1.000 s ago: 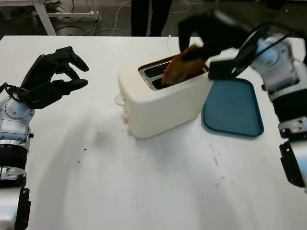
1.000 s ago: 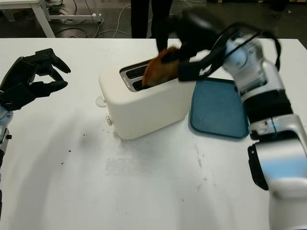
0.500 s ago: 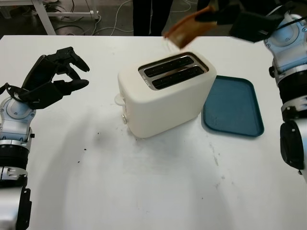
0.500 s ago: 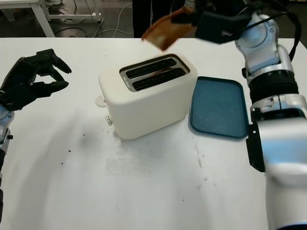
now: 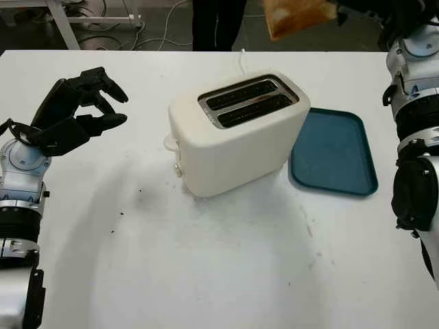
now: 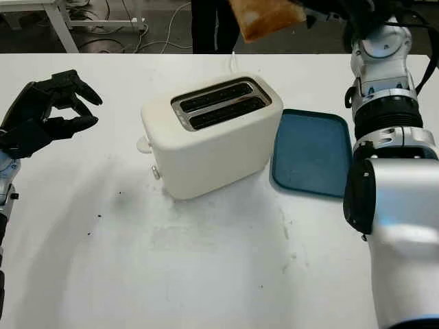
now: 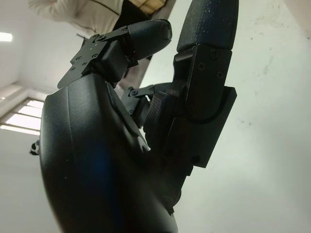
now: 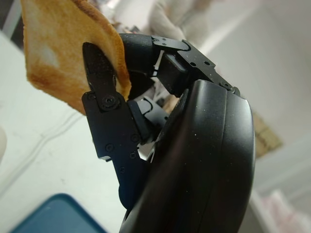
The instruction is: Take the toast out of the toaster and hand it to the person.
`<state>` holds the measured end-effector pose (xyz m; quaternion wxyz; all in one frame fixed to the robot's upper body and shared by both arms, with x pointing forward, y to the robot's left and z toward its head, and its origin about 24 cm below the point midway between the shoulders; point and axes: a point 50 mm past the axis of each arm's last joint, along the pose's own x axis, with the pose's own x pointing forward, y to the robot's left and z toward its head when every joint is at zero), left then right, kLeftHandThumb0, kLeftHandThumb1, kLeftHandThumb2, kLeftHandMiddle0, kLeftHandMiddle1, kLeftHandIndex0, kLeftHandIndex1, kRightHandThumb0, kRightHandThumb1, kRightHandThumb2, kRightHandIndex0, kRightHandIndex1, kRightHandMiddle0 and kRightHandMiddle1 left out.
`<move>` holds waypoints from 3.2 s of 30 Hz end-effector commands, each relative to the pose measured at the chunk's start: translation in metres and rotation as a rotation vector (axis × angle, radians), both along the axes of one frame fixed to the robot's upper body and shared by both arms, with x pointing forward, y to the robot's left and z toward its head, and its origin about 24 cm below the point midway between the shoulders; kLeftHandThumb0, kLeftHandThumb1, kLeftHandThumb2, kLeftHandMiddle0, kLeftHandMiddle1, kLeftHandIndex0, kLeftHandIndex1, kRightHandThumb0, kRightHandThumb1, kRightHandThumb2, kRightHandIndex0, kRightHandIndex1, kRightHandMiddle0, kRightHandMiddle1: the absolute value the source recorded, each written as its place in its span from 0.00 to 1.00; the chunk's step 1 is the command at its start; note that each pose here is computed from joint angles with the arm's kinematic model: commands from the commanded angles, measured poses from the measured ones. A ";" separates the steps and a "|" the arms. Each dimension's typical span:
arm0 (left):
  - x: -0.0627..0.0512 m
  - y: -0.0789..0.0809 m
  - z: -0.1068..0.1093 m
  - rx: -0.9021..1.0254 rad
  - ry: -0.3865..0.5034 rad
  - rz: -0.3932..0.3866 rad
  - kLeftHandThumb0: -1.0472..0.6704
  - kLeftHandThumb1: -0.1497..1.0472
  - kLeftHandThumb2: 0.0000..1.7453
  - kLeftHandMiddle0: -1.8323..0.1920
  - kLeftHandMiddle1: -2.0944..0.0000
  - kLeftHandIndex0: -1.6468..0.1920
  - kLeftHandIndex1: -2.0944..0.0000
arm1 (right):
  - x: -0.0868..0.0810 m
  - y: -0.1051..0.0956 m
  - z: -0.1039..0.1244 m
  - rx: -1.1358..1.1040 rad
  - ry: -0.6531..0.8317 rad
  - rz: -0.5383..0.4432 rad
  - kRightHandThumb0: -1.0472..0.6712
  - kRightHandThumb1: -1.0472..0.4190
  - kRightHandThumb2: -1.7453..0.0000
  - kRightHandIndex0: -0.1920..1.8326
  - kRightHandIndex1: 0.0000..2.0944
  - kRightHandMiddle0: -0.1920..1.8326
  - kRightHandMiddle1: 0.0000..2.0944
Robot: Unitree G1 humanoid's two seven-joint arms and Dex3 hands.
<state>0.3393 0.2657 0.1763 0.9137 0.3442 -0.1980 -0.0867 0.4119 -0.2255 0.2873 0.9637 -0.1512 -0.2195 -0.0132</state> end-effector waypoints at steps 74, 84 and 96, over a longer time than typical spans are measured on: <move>0.000 0.002 -0.001 -0.002 -0.001 0.003 0.00 0.89 0.13 0.60 0.36 0.65 0.36 | 0.003 -0.013 -0.101 0.141 0.320 -0.257 0.49 0.09 0.84 0.54 0.83 0.36 0.83; 0.000 0.002 0.000 0.006 -0.007 0.005 0.00 0.89 0.14 0.59 0.36 0.66 0.36 | 0.003 -0.012 -0.100 0.149 0.317 -0.261 0.49 0.09 0.85 0.55 0.83 0.38 0.83; 0.000 0.002 0.000 -0.003 -0.005 0.006 0.00 0.89 0.13 0.59 0.36 0.65 0.36 | 0.004 -0.010 -0.099 0.147 0.316 -0.258 0.48 0.09 0.85 0.54 0.83 0.38 0.83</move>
